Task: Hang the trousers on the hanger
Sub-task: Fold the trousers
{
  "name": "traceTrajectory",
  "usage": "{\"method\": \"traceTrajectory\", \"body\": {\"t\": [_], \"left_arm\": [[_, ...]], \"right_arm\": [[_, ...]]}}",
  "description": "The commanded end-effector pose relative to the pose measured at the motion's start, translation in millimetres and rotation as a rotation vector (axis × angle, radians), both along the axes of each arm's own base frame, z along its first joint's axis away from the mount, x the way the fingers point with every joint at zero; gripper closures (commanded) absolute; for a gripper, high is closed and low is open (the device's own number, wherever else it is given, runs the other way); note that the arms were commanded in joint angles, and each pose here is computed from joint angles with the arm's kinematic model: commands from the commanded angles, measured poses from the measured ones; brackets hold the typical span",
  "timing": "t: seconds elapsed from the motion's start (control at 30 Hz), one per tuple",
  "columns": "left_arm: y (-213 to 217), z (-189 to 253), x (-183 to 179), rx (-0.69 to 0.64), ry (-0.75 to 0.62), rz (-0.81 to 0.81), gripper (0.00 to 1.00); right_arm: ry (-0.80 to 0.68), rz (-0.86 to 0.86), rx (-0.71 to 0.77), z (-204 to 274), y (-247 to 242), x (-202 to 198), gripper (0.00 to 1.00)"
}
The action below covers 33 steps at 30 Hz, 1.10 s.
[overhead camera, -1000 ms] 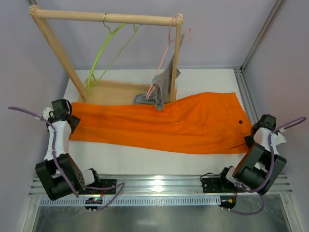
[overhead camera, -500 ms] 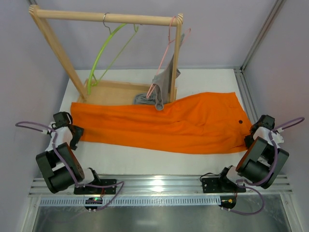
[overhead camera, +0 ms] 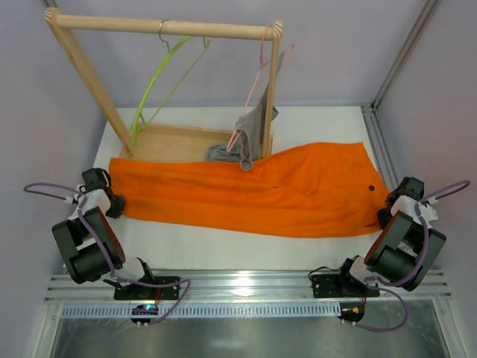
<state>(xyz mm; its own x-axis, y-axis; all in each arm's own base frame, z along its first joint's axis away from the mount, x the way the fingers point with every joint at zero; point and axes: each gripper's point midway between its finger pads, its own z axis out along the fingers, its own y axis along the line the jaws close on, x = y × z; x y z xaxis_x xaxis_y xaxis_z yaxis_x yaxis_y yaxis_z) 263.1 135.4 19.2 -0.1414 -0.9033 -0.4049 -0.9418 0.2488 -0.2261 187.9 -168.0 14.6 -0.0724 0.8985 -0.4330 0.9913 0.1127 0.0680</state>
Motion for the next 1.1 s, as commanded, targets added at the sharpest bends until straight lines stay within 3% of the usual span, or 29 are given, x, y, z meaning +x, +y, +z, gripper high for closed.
{"method": "traceTrajectory", "body": {"t": [0.0,0.17,0.4,0.7,0.9,1.07], "left_arm": [[4,8,-17,0.026,0.067,0.023,0.88],[14,37,-18,0.090,0.065,0.013,1.00],[16,49,-32,0.134,0.090,0.012,1.00],[25,65,-70,0.189,0.235,0.147,1.00],[30,93,-63,0.237,0.132,0.159,1.00],[10,60,-58,0.124,0.152,0.068,0.93]], "right_arm": [[-0.011,-0.023,-0.049,11,-9,0,0.96],[-0.038,-0.024,-0.052,19,-7,1,0.96],[-0.055,-0.020,-0.050,27,-4,1,0.96],[-0.027,-0.077,-0.127,67,-13,-13,0.96],[-0.046,-0.100,-0.179,90,-13,-24,0.96],[-0.050,-0.084,-0.176,86,-8,-27,0.96]]}}
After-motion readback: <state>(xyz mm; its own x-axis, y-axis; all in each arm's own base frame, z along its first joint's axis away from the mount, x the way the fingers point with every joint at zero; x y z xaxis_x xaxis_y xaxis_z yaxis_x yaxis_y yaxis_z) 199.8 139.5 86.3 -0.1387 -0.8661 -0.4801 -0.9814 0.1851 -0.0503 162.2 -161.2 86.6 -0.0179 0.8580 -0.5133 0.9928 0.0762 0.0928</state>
